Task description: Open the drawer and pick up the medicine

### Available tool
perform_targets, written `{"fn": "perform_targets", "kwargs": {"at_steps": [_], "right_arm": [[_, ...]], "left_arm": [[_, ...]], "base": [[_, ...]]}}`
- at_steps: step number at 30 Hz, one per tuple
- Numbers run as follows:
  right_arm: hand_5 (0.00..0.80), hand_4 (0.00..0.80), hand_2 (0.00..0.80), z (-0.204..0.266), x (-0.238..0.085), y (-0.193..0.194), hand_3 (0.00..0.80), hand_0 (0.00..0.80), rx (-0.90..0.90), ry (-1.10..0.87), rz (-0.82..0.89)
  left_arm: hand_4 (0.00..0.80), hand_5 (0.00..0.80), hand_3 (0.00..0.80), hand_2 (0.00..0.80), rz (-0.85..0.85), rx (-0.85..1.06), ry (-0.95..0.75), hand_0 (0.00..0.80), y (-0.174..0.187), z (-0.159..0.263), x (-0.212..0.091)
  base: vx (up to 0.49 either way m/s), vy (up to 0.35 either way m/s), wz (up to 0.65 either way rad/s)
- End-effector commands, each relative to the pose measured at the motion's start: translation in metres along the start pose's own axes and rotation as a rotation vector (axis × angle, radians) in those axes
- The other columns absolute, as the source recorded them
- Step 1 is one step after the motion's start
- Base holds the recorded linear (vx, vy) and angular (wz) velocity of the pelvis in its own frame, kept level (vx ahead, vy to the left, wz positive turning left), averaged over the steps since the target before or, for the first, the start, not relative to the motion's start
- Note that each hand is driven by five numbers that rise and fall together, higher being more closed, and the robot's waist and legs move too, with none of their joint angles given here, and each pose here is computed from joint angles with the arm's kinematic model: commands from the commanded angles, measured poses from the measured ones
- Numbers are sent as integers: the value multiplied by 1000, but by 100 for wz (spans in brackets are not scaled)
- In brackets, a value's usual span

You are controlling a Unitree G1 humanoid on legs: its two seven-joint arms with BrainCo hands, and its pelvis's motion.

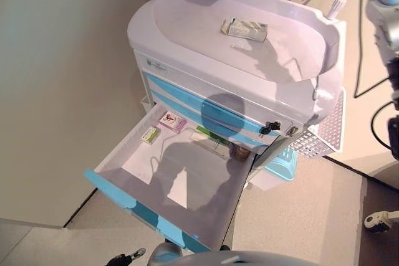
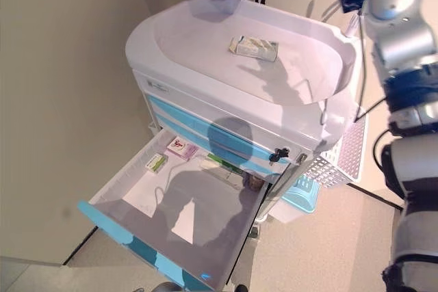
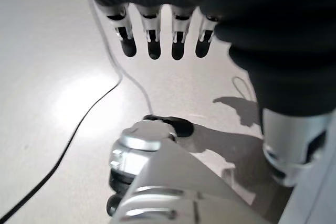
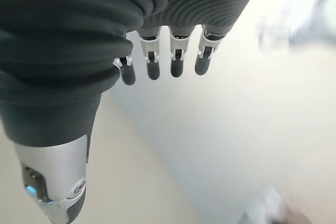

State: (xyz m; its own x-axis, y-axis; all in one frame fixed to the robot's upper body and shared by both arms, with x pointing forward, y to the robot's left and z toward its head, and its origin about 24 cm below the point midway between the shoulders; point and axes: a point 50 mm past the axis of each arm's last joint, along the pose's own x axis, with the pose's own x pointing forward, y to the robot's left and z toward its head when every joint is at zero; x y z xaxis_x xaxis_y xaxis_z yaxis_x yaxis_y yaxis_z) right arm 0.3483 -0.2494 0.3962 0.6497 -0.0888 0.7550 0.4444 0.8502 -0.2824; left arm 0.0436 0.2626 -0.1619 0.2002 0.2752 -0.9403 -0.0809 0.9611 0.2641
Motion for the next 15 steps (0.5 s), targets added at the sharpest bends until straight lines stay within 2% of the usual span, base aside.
{"fn": "perform_targets", "kwargs": {"at_steps": [1, 2, 6, 8, 10, 12, 13, 14, 15], "right_arm": [[0, 0, 0, 11, -5, -26, 0, 0, 123, -92, -110], [0, 0, 0, 8, -12, -34, 0, 0, 205, -105, -162], [0, 0, 0, -5, -29, -45, 0, 0, 299, -96, -227], [0, 0, 0, -28, -54, -51, 0, 0, 380, -44, -287], [0, 0, 0, -41, -65, -54, 0, 0, 402, -4, -318], [0, 0, 0, -62, -89, -58, 0, 0, 385, 71, -345], [0, 0, 0, -82, -117, -57, 0, 0, 359, 144, -385], [0, 0, 0, -82, -117, -57, 0, 0, 358, 145, -386], [0, 0, 0, -104, -148, -58, 0, 0, 328, 245, -435]], "left_arm": [[0, 0, 0, 0, 41, 46, 43, 0, 12, -7, 0], [0, 0, 0, 0, 37, 52, 48, 0, 9, -9, 0], [0, 0, 0, 0, 31, 68, 53, 0, 5, -10, 0], [0, 0, 0, 0, 18, 74, 59, 0, -1, -11, 0], [0, 0, 0, 0, 14, 78, 65, 0, -3, -13, -1], [0, 0, 0, 0, 8, 90, 78, 0, -6, -16, -1], [0, 0, 0, 0, -13, 113, 103, 0, -12, -23, -2], [0, 0, 0, 0, -12, 114, 103, 0, -12, -23, -2], [0, 0, 0, 0, -32, 137, 122, 0, -18, -27, -2]], "base": [[14, 18, -24], [1, 6, -17], [-26, 13, -9], [-38, 20, -13], [-4, 14, -13], [-29, 26, -25], [-10, 24, -18], [-5, 32, -16], [0, 18, -17]]}}
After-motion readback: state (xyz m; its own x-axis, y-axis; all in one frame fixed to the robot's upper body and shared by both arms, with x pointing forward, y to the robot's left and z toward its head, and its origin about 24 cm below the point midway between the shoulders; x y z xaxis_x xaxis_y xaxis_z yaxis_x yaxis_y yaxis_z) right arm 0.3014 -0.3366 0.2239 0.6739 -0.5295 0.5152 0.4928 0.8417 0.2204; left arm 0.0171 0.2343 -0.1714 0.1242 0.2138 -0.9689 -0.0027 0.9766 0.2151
